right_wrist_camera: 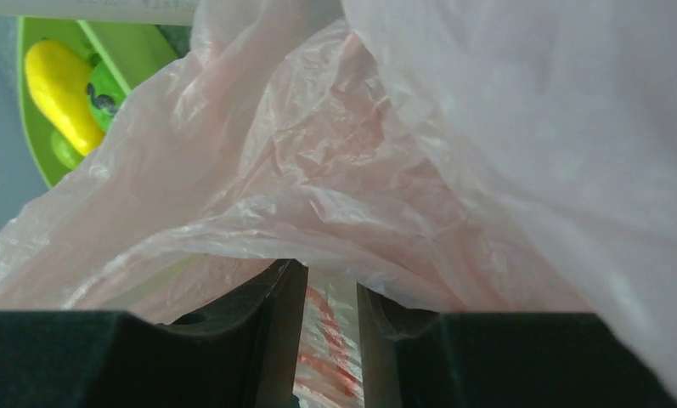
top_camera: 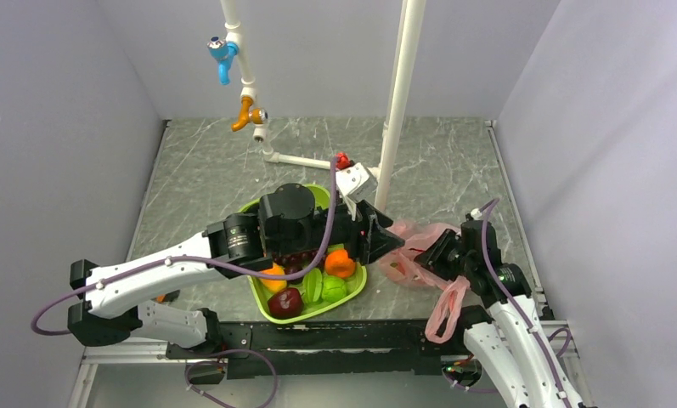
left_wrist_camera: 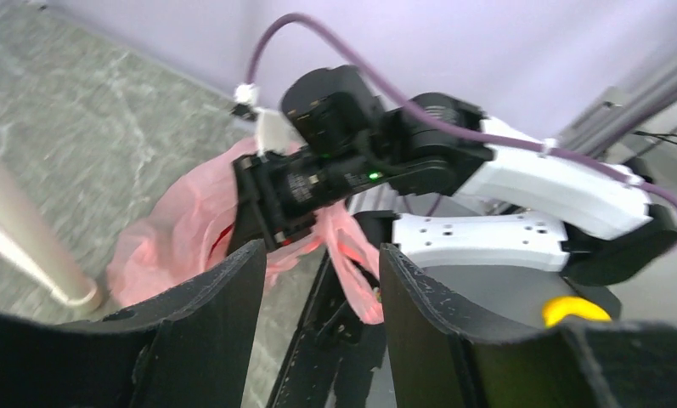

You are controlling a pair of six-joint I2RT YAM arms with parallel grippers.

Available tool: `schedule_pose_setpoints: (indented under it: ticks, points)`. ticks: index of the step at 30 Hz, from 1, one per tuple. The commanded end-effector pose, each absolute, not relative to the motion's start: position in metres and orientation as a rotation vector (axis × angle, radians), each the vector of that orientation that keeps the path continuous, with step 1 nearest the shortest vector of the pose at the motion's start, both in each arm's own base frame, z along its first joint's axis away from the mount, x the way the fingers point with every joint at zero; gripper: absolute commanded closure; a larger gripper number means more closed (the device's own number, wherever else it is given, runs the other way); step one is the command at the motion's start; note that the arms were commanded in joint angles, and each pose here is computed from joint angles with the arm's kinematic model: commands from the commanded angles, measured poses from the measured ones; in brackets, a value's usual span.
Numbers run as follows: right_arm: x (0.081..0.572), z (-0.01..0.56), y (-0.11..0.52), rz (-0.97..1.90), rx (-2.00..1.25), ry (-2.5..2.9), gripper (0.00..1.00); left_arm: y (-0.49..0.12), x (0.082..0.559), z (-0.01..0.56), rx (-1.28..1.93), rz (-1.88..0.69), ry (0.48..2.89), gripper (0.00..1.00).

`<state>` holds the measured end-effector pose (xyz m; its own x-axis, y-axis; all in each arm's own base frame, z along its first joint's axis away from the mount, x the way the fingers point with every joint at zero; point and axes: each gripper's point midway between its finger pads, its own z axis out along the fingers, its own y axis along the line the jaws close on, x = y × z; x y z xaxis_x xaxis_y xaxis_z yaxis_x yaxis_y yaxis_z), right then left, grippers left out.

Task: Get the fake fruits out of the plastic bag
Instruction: Adjust the plastic bag at the center of the board.

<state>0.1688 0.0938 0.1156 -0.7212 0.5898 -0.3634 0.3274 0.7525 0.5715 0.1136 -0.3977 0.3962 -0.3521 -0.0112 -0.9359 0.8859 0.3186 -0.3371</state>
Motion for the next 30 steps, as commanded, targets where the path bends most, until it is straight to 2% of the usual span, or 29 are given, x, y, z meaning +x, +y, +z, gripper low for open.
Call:
schedule_pose_setpoints:
  ticks: [1, 5, 7, 11, 15, 19, 22, 30]
  points:
    - [0.178, 0.133, 0.109, 0.768, 0.579, 2.356, 0.75, -0.409, 0.092, 0.402, 0.913, -1.226, 1.592, 0.44]
    - [0.175, 0.134, 0.117, 0.825, 0.532, 2.379, 0.94, -0.429, 0.090, 0.388, 0.885, -1.295, 1.565, 0.51]
    - [0.174, 0.135, 0.124, 0.881, 0.520, 2.380, 0.98, -0.441, 0.101, 0.364, 0.855, -1.249, 1.630, 0.52]
    - [0.165, 0.126, 0.146, 1.066, 0.488, 2.436, 0.98, -0.458, 0.133, 0.299, 0.766, -1.075, 1.788, 0.52]
    - [0.151, 0.111, 0.151, 1.103, 0.468, 2.544, 1.00, -0.473, 0.137, 0.265, 0.793, -1.050, 1.797, 0.54]
    - [0.148, 0.111, 0.130, 0.904, 0.507, 2.571, 1.00, -0.472, 0.151, 0.239, 0.667, -1.038, 1.815, 0.67]
    - [0.155, 0.116, 0.113, 0.770, 0.566, 2.520, 0.99, -0.472, 0.155, 0.221, 0.632, -1.069, 1.804, 0.67]
    - [0.183, 0.118, 0.096, 0.624, 0.653, 2.453, 0.97, -0.460, 0.179, 0.139, 0.606, -0.830, 2.022, 0.68]
